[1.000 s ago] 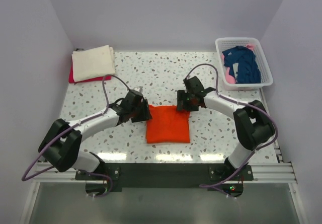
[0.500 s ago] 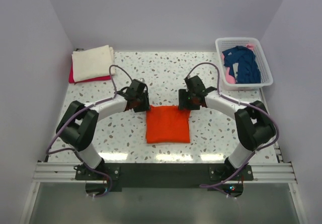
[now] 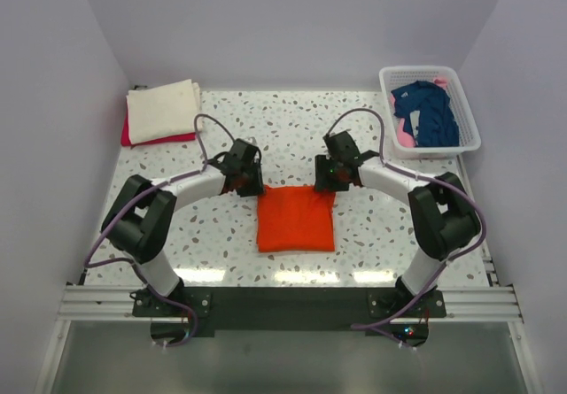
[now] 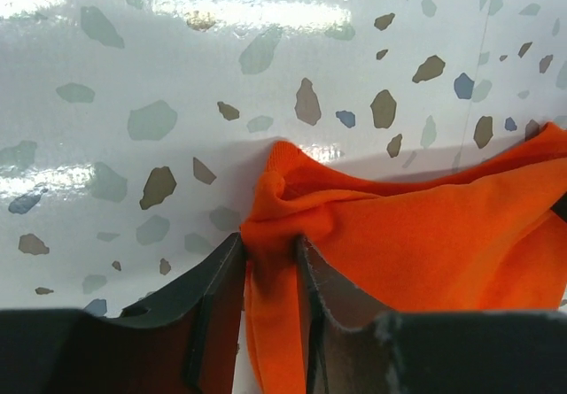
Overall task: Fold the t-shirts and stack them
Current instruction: Fold the tshirt
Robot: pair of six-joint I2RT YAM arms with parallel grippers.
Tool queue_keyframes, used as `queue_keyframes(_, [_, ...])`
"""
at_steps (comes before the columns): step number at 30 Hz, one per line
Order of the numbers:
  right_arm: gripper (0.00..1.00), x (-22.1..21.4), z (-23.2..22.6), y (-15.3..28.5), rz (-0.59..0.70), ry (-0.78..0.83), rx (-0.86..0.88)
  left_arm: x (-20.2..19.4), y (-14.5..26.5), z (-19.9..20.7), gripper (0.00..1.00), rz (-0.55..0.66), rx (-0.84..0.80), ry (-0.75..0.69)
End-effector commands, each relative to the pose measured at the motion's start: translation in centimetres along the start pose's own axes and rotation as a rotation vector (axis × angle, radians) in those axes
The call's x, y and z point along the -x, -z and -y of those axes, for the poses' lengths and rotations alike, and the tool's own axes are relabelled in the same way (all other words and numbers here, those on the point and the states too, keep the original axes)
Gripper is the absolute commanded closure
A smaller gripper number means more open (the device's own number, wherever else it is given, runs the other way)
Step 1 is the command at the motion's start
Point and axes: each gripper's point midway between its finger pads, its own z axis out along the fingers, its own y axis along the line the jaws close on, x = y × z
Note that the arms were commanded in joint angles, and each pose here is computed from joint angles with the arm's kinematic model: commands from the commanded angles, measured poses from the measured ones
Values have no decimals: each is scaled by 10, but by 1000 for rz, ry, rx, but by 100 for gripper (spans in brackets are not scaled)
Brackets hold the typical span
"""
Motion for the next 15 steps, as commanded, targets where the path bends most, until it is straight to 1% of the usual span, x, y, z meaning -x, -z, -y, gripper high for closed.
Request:
queue_keyframes(1, [49, 26, -11, -2, 60, 3, 29, 25, 2, 19, 67, 57, -62, -12])
queue_keyframes(3, [51, 26, -12, -5, 54, -2, 31, 28, 2, 21, 72, 62, -66, -12])
queue_keyframes(5, [55, 26, -13, -8, 46, -2, 34, 29, 2, 21, 75, 64, -68, -11])
queue_keyframes(6, [58, 27, -14, -9, 48, -1, 39, 29, 3, 22, 78, 64, -70, -11])
queue_keyframes(7, [64, 27, -16, -10, 46, -5, 40, 30, 4, 23, 80, 67, -72, -12])
queue_keyframes(9, [70, 29, -17, -10, 47, -9, 45, 31, 7, 24, 84, 72, -77, -14])
queue_keyframes(10, [78, 30, -17, -7, 48, -9, 46, 32, 9, 25, 87, 76, -82, -14])
queue_keyframes(11, [82, 30, -17, -5, 49, -10, 45, 34, 11, 25, 90, 80, -82, -14])
queue_keyframes(12, [86, 31, -16, -2, 58, -15, 36, 34, 13, 25, 96, 79, -81, -16])
queue_keyframes(13, [90, 31, -15, 2, 61, -17, 30, 35, 18, 27, 98, 88, -87, -17])
queue_keyframes(15, [94, 35, -13, 15, 87, -23, 27, 36, 26, 27, 100, 97, -93, -19])
